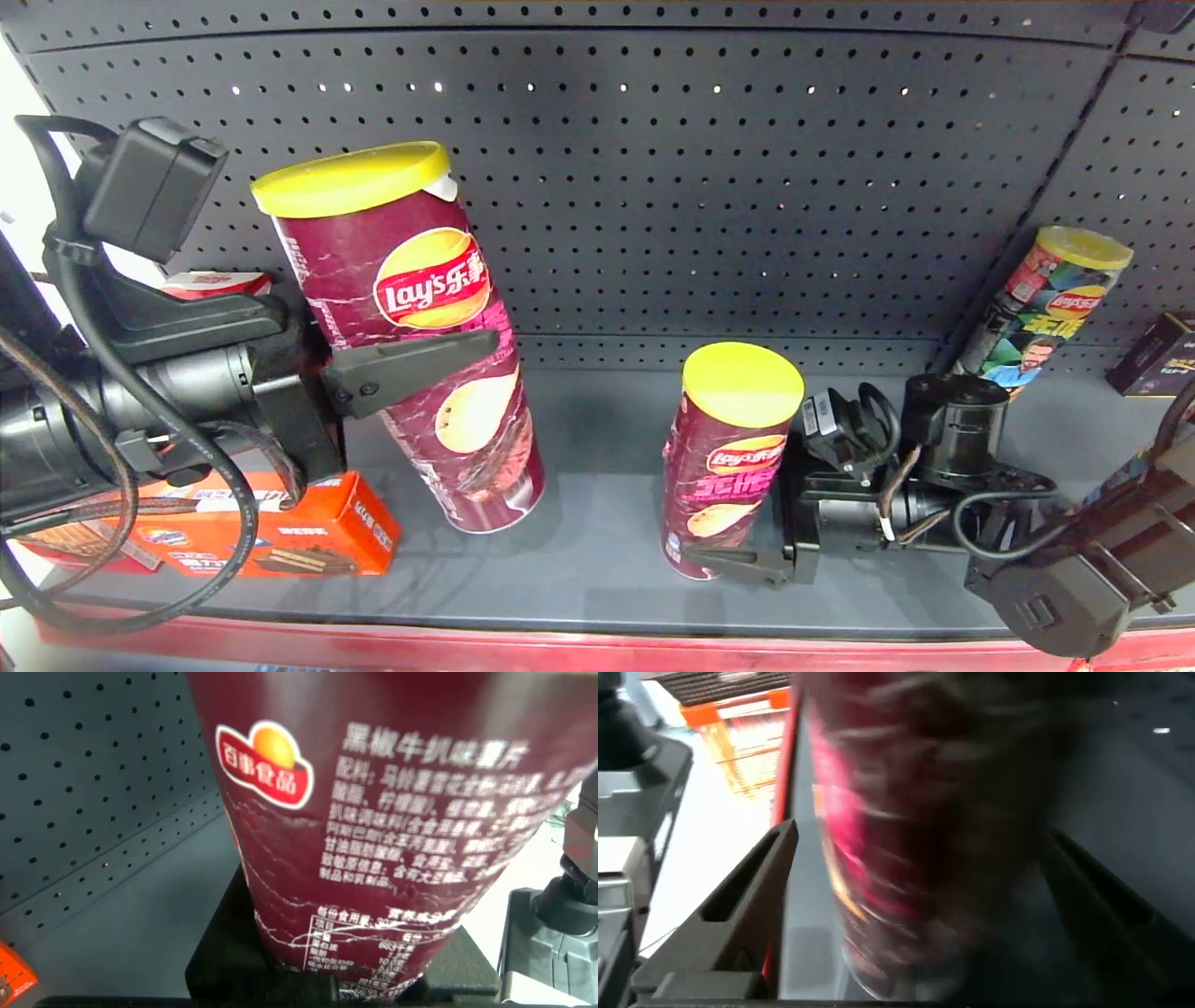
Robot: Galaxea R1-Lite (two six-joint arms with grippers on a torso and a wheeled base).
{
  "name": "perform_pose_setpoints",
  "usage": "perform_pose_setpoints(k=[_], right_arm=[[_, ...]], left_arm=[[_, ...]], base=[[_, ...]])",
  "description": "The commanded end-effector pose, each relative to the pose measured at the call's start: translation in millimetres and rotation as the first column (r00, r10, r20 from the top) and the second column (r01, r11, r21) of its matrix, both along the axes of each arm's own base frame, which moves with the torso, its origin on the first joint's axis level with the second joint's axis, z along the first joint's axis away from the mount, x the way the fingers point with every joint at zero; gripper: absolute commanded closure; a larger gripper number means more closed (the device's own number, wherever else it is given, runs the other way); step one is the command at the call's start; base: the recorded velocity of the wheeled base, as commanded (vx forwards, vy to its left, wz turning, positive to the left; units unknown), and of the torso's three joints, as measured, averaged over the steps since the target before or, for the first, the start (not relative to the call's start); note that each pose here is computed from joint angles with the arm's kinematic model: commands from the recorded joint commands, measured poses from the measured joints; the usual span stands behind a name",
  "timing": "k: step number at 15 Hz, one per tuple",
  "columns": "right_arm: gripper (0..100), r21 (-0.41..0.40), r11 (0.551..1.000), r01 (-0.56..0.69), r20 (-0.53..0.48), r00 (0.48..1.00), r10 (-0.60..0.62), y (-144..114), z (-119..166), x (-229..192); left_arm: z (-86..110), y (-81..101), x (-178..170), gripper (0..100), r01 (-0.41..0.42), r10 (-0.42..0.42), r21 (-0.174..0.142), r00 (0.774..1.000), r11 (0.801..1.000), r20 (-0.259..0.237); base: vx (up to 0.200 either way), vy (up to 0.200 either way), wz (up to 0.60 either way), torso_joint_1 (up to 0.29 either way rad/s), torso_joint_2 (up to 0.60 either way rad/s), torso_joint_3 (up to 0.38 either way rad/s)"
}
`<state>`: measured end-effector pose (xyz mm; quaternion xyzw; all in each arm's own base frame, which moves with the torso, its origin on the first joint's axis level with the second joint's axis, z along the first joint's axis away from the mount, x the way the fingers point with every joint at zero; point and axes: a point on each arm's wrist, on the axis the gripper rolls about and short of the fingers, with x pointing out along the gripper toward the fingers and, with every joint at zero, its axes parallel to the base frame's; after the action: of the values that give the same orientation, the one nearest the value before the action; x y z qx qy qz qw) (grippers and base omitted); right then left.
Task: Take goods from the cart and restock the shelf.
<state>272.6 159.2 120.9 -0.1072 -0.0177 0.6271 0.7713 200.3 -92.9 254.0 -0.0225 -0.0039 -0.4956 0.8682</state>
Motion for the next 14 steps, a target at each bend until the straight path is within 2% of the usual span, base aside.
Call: perform_pose_setpoints(k=[1, 5, 9, 12, 14], right_arm=[[0, 0.017, 0.999, 0.033, 0.033, 0.999, -0.034, -13, 14, -4], [0, 0.037, 0.997, 0.061, 0.073, 0.995, -0.064, -27, 30, -16], [0, 0.07, 0.994, 0.087, 0.134, 0.986, -0.096, -44, 55, -60], [0, 0.091, 0.99, 0.108, 0.17, 0.978, -0.122, -68, 74, -107], [0, 0.099, 0.976, 0.192, 0.176, 0.962, -0.207, -80, 83, -135]], left_arm=[[-0.1, 0.0, 0, 100, 0.0, 0.0, 0.0, 1.0, 1.0, 0.0], [-0.6, 0.0, 0, 100, -0.001, 0.001, 0.0, 1.0, 1.0, -0.002], [2.1, 1.6, -4, 100, -0.001, 0.001, -0.004, 1.0, 1.0, 0.01], [3.0, 4.2, -11, 100, -0.001, 0.001, -0.007, 1.0, 1.0, 0.017], [3.0, 4.3, -11, 100, -0.003, 0.003, -0.007, 1.0, 1.0, 0.017]], base=[[0.0, 0.0, 0.0, 0.0, 0.0, 0.0], [0.0, 0.0, 0.0, 0.0, 0.0, 0.0], [0.0, 0.0, 0.0, 0.0, 0.0, 0.0], [0.0, 0.0, 0.0, 0.0, 0.0, 0.0], [0.0, 0.0, 0.0, 0.0, 0.0, 0.0]])
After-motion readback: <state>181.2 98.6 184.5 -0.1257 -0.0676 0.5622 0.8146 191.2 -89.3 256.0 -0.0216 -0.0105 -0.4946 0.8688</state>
